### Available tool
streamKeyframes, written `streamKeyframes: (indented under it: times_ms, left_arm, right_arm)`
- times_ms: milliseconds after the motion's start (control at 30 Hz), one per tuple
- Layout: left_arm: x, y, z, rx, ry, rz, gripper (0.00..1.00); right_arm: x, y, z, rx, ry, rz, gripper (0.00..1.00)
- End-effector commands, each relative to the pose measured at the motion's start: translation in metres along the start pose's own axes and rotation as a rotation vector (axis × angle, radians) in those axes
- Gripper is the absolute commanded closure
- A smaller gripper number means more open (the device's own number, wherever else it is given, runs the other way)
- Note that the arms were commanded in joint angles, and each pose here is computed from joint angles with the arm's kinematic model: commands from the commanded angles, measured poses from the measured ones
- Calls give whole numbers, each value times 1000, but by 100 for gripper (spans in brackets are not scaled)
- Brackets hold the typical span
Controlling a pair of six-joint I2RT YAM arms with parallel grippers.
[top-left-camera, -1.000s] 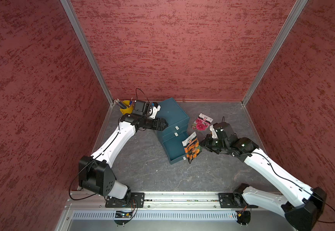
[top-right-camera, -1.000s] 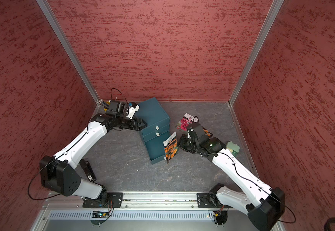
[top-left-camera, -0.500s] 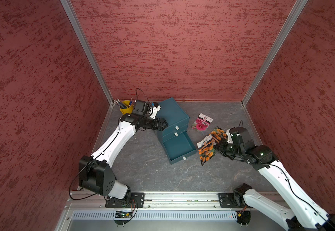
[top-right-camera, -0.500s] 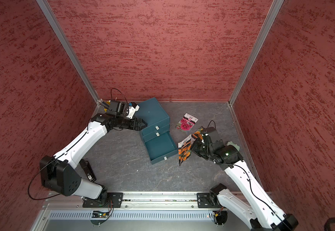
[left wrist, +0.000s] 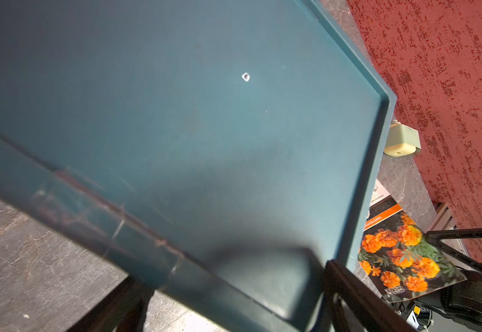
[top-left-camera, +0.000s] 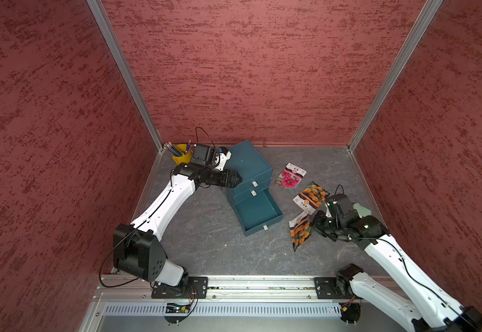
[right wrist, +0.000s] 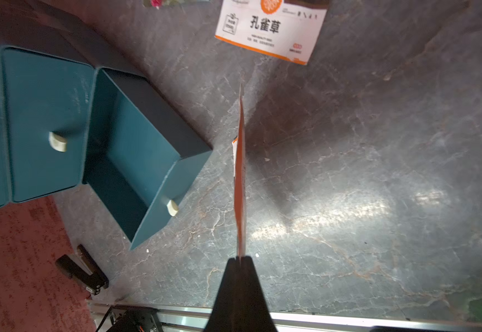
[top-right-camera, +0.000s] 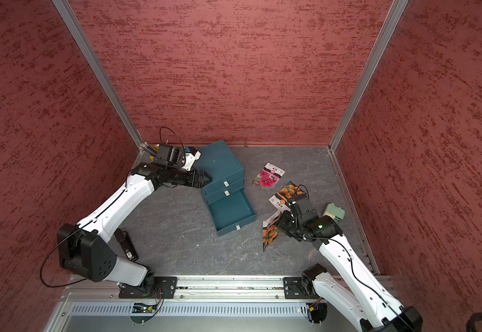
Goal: Take the seed bags out of the drawer
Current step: Place the seed packet at the center of the board.
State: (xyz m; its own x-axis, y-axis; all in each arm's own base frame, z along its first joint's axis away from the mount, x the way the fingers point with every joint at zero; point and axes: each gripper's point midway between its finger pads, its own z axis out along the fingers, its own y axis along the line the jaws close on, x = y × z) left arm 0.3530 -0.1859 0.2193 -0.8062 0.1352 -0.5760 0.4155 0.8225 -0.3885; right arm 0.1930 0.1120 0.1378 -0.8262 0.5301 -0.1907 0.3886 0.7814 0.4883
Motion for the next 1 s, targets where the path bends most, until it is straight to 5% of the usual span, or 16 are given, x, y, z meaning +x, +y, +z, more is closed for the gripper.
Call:
streamKeyframes:
  times_ms: [0,600,833,967]
  left_arm:
    - [31,-3,14,8,131,31,6]
    - [28,-1,15,-2,134,29,6]
    - [29,-2,16,-4,141,31,6]
    - [29,-2,15,-7,140,30,6]
  right_arm:
    - [-2,1,11,-13,-1,5,100]
    - [24,-56,35,203,102,-19,100]
    - [19,-54,36,216,91,-29,58]
    - [13,-39,33,166,68,-77,49]
